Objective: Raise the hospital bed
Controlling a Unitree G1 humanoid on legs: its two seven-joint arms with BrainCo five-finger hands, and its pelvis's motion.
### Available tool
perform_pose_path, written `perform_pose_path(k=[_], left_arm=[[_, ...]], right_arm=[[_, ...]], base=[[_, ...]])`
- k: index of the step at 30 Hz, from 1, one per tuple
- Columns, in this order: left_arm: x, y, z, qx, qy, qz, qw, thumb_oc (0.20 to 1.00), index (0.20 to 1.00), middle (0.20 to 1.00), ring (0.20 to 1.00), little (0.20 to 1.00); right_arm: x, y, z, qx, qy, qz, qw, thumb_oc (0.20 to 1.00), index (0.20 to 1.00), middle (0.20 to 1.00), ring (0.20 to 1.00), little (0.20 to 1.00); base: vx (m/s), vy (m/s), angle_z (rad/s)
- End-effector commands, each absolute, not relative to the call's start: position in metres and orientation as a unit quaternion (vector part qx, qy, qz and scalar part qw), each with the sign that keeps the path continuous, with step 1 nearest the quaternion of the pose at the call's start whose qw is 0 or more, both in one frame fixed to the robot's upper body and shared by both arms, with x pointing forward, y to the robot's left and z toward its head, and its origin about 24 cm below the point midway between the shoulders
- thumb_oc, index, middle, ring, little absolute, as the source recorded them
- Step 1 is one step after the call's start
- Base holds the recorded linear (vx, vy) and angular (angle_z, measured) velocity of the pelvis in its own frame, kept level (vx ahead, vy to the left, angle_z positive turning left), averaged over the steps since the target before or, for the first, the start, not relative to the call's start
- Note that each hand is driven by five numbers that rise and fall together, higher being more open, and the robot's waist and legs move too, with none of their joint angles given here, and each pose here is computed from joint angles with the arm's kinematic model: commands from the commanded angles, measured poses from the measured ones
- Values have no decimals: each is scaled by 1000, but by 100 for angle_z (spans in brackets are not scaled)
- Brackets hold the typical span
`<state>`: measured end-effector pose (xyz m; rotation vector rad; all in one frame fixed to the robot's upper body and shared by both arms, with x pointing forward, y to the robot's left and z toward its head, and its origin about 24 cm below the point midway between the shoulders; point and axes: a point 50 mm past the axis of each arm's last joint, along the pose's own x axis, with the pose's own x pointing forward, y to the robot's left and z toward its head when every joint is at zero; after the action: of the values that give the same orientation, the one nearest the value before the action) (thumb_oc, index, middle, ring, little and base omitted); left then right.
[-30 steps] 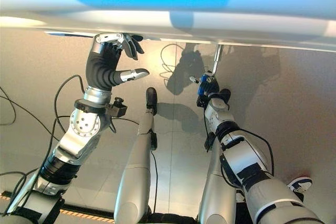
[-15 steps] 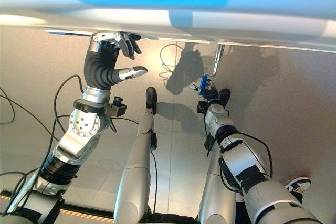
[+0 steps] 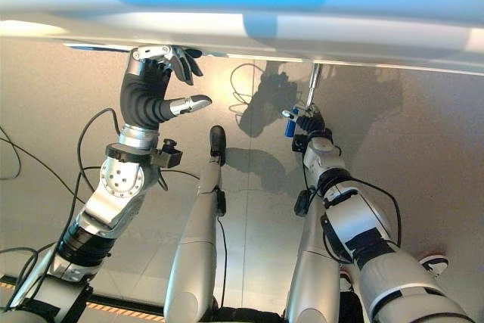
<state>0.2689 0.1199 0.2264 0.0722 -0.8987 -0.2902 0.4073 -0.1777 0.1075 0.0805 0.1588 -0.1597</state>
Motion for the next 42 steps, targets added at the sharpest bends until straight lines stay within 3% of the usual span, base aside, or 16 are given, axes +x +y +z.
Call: perform_pose_path(k=[1, 18, 20, 21, 26, 27, 28, 42], left_arm=[[233, 124, 265, 22, -548, -140, 824, 1000, 1000, 1000, 1000, 1000], [232, 124, 265, 22, -549, -143, 823, 1000, 1000, 1000, 1000, 1000], [232, 124, 266, 21, -550, -142, 823, 1000, 1000, 1000, 1000, 1000], [231, 124, 266, 19, -550, -144, 822, 1000, 1000, 1000, 1000, 1000], [231, 124, 266, 17, -549, -144, 823, 1000, 1000, 1000, 1000, 1000], [231, 124, 266, 17, -550, -144, 822, 1000, 1000, 1000, 1000, 1000], [231, 124, 266, 17, -551, -144, 822, 1000, 1000, 1000, 1000, 1000], [229, 125, 267, 12, -553, -144, 820, 1000, 1000, 1000, 1000, 1000]], right_arm=[[407, -165, 106, 36, 75, -59, 995, 200, 200, 200, 200, 200], [402, -165, 92, 43, 94, -59, 993, 200, 200, 200, 200, 200], [402, -164, 91, 44, 96, -59, 993, 235, 235, 235, 235, 235], [401, -163, 89, 42, 98, -55, 993, 200, 200, 200, 200, 200], [400, -162, 85, 43, 102, -56, 992, 200, 200, 200, 200, 200], [399, -162, 85, 42, 103, -56, 992, 837, 837, 837, 837, 837], [399, -162, 83, 43, 105, -55, 992, 1000, 1000, 1000, 1000, 1000], [397, -153, 78, 42, 111, -47, 992, 1000, 1000, 1000, 1000, 1000]], base=[[0, 0, 0], [0, 0, 0], [0, 0, 0], [0, 0, 0], [0, 0, 0], [0, 0, 0], [0, 0, 0], [0, 0, 0]])
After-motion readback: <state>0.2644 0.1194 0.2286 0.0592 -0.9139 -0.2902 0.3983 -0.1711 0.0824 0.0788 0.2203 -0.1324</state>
